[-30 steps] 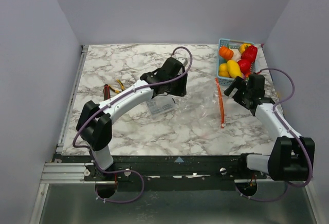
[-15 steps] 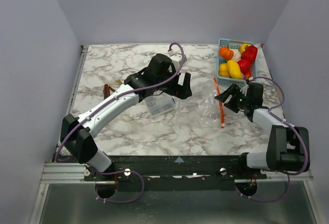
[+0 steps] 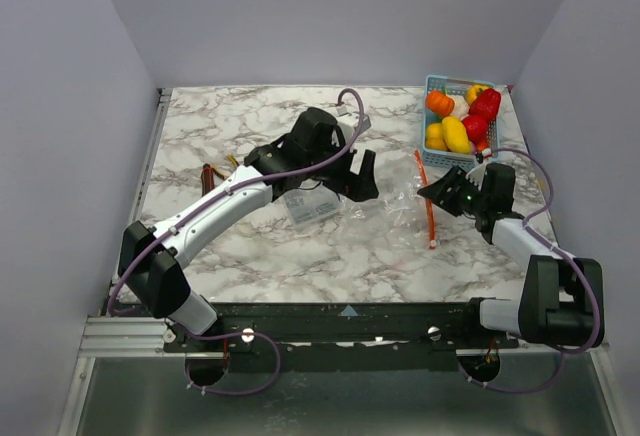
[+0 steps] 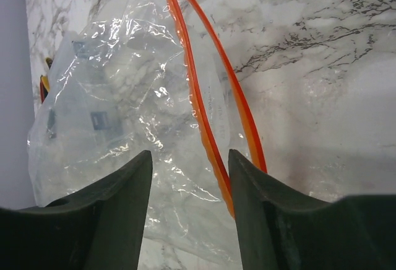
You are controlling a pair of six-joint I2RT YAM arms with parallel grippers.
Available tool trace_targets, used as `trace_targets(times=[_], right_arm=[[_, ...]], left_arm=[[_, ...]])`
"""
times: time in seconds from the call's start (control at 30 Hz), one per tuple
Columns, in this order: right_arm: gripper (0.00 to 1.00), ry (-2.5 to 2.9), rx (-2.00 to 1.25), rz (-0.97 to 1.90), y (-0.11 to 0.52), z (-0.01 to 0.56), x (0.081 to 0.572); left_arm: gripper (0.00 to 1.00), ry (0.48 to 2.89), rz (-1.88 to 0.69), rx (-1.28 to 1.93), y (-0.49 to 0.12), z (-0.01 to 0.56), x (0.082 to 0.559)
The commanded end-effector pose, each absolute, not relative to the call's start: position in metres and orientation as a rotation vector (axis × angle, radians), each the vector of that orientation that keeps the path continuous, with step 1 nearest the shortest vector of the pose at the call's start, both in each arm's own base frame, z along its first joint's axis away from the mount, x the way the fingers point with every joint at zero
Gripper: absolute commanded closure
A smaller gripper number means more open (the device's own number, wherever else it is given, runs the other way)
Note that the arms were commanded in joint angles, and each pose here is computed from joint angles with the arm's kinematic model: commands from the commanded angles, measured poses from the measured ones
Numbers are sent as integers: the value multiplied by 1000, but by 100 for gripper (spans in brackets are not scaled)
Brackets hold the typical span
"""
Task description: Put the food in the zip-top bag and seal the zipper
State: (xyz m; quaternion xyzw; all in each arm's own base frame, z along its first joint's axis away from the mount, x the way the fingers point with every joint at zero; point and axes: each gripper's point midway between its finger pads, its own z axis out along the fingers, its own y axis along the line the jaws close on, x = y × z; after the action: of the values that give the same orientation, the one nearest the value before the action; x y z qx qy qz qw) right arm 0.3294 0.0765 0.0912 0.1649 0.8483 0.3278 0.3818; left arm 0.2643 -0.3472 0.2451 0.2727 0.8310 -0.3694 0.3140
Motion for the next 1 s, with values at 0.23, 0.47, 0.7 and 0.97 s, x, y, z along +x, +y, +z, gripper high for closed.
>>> trace_targets(times=[0.23,0.47,0.7,0.97], right_arm=[[62,2136,353,963,92,94,318],[99,2081,400,1041,98,116,315],[99,2086,440,940,87,145,312],[100,2081,480,610,47,207,302]], left_arm=[[12,2186,-1052,824,-369,241,242],[12,2134,-1028,807,-362,255,242],[12,2067,-1036,791,-355,274,238],[13,1961,-1062,757,-348,299,233]])
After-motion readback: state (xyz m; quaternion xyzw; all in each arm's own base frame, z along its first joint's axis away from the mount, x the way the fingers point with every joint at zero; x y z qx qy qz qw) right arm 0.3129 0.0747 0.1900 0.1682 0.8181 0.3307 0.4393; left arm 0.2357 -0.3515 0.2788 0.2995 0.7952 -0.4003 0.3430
